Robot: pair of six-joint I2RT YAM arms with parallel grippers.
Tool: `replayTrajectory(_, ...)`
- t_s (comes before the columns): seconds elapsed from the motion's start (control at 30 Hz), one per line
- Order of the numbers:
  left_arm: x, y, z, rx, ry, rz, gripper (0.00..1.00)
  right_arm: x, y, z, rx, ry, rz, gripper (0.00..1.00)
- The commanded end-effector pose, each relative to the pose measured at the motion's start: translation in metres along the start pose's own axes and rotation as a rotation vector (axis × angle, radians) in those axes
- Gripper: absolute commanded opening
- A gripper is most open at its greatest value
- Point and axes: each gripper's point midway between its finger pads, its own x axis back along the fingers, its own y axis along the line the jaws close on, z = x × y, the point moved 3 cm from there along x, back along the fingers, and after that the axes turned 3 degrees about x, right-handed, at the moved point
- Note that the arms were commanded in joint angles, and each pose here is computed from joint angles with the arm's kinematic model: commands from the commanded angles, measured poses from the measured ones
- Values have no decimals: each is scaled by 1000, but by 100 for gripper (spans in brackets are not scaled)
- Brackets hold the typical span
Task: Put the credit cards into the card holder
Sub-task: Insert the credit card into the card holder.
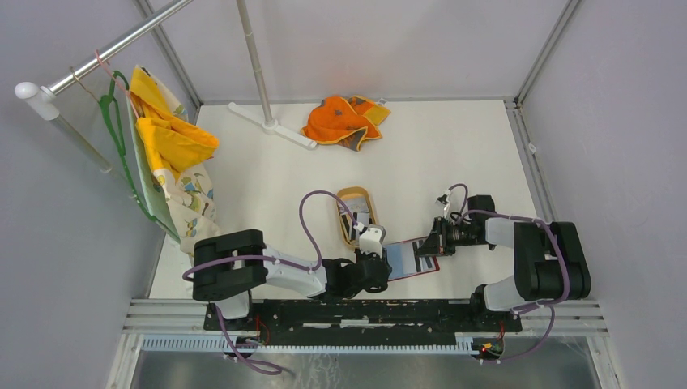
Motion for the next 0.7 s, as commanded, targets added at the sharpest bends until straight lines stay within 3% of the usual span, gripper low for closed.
replayTrajectory(0.0,-5,4,4,10,8,-29,31,1,-13,-2,12,-23,111,0)
replayTrajectory(0.67,-5,3,4,9,8,-29,31,3,-10,-1,28,-49,124,0)
